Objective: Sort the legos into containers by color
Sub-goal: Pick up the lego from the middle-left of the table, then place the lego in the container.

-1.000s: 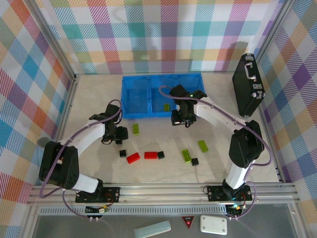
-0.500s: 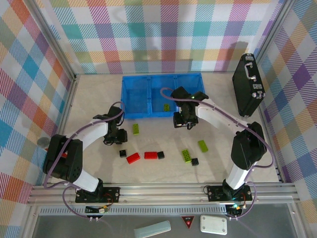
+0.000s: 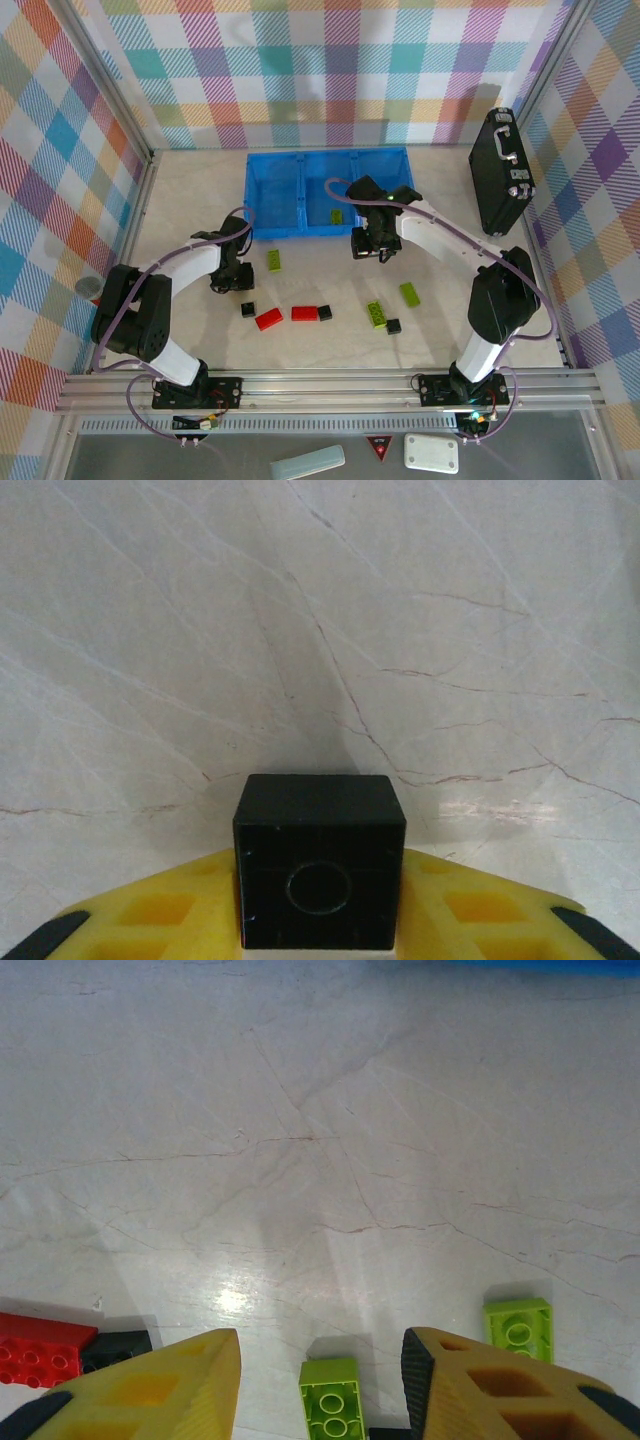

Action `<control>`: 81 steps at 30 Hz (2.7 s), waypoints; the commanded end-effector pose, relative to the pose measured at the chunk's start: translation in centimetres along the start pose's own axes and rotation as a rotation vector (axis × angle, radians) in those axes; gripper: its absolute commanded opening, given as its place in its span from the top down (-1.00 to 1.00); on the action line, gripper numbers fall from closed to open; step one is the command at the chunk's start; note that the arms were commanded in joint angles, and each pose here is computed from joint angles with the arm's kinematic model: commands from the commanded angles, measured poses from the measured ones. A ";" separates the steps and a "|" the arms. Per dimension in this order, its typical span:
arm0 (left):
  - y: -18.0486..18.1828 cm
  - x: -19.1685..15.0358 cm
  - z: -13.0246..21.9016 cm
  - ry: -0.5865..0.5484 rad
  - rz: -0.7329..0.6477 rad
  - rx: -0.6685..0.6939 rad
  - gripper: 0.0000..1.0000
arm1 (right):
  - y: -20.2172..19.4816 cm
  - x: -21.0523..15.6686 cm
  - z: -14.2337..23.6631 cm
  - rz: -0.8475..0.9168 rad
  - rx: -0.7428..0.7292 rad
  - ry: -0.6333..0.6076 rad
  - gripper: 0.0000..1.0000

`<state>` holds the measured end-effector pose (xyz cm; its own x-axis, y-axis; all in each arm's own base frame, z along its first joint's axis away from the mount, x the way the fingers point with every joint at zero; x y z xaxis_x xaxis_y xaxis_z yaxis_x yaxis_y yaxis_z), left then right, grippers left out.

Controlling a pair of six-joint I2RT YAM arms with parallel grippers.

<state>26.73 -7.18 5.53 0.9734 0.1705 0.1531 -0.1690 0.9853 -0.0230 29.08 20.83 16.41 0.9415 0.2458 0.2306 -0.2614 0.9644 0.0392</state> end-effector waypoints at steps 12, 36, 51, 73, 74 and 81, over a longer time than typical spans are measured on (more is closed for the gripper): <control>-1.6 1.5 3.3 -0.067 -0.010 -0.048 0.35 | -1.3 -1.6 1.7 -0.004 -0.038 -0.021 0.04; -8.8 10.8 8.3 -0.197 -0.037 -0.142 0.36 | -3.9 -7.6 1.5 -0.081 -0.066 0.016 0.02; -12.4 17.8 4.7 -0.228 -0.048 -0.108 0.36 | -4.6 -9.1 1.7 -0.108 -0.077 0.027 0.01; -11.9 26.7 -1.6 -0.434 0.017 -0.045 0.36 | -5.6 -11.1 1.8 -0.135 -0.099 0.030 0.01; -11.8 26.8 -1.8 -0.437 0.017 -0.044 0.36 | -5.6 -11.1 1.7 -0.135 -0.097 0.032 0.01; -11.9 27.2 -2.7 -0.439 0.013 -0.057 0.31 | -5.6 -11.3 1.2 -0.134 -0.096 0.044 0.01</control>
<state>54.78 -14.44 7.30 0.8223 0.1855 0.5380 -0.1675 0.9824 -0.0828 20.08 12.92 14.85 0.9716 0.1400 0.1910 -0.1372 0.9901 -0.0280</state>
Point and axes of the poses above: each hand's point on the last joint's axis, 136 mm out from that joint toward the fingers, its own z axis back along the fingers, its own y axis along the line the jaws close on, x = y × z, the point moved 3 cm from there along z, back along the fingers, and after that the axes turned 5 degrees about z, right-handed, at the moved point
